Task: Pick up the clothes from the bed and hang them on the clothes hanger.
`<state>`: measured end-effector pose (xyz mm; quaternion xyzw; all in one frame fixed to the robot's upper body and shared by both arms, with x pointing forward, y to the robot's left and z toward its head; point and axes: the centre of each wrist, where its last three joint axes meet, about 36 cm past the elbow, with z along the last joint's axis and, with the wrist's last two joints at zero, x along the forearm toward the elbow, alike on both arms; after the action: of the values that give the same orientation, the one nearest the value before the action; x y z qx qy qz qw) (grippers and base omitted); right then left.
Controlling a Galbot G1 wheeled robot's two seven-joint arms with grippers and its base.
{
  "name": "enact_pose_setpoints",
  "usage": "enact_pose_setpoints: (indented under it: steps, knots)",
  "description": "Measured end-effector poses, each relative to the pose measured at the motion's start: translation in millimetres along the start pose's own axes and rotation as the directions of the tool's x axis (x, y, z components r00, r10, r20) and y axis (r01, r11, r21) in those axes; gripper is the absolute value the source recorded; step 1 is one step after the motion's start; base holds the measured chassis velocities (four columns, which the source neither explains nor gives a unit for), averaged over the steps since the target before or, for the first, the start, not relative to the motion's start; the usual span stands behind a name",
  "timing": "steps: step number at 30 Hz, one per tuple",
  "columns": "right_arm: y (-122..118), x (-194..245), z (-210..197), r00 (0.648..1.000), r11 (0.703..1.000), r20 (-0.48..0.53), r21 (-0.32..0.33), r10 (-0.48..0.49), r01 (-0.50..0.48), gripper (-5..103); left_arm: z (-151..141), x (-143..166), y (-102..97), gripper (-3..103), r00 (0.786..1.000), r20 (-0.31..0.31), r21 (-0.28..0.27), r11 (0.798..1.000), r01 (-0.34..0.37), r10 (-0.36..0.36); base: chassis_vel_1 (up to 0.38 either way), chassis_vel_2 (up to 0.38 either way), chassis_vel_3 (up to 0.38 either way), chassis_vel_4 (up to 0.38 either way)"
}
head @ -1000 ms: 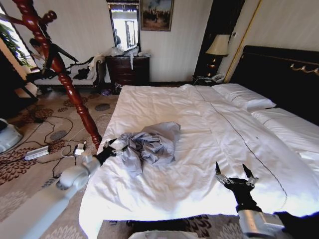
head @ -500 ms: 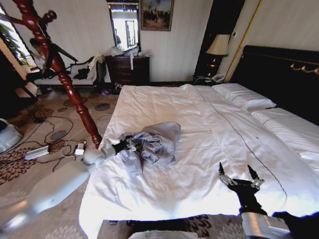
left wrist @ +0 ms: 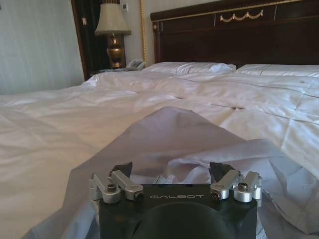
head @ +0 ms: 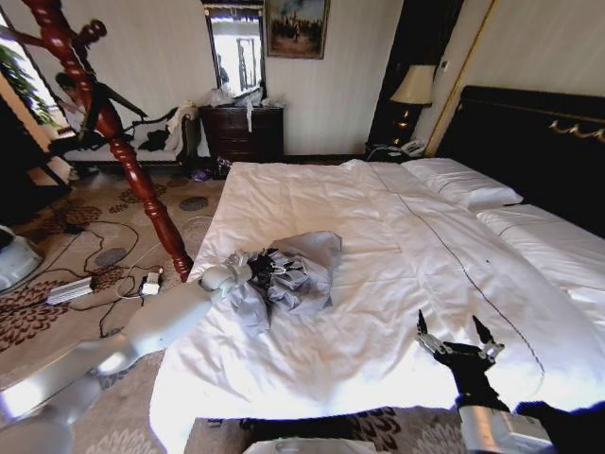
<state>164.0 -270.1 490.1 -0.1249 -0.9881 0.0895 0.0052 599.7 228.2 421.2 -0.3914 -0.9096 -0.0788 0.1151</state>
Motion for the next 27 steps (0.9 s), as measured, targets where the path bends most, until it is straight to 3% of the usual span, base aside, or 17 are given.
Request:
enact_pose_setpoints:
  steps: [7, 15, 19, 23, 27]
  knots:
    - [-0.1, 0.0, 0.0, 1.0, 1.0, -0.004, 0.0, 0.0, 0.0, 100, 15.6, -8.7, -1.4, 77, 0.999, -0.034, -0.002, 1.0, 0.005, -0.005, 0.0, 0.0, 0.0, 0.0]
    - [-1.1, 0.3, 0.2, 1.0, 1.0, -0.008, 0.003, 0.001, -0.001, 100, 21.4, -17.6, -3.0, 80, 0.999, -0.043, -0.014, 1.0, 0.005, -0.006, 0.0, 0.0, 0.0, 0.0]
    - [-1.4, 0.3, 0.2, 1.0, 1.0, -0.01, 0.002, 0.001, -0.001, 100, 21.2, -23.9, -5.7, 77, 0.999, -0.041, -0.02, 1.0, -0.002, 0.001, 0.0, 0.0, 0.0, 0.0]
    - [-2.0, -0.4, 0.1, 1.0, 1.0, -0.008, 0.003, 0.001, -0.001, 100, 18.4, -28.0, -3.6, 58, 1.0, -0.029, -0.01, 1.0, 0.008, -0.008, 0.0, 0.0, 0.0, 0.0]
    - [-4.7, -3.0, -0.9, 1.0, 1.0, -0.003, 0.002, 0.008, -0.008, 100, 16.5, -29.0, -0.9, 47, 1.0, -0.027, -0.009, 1.0, 0.011, -0.011, 0.0, 0.0, 0.0, 0.0]
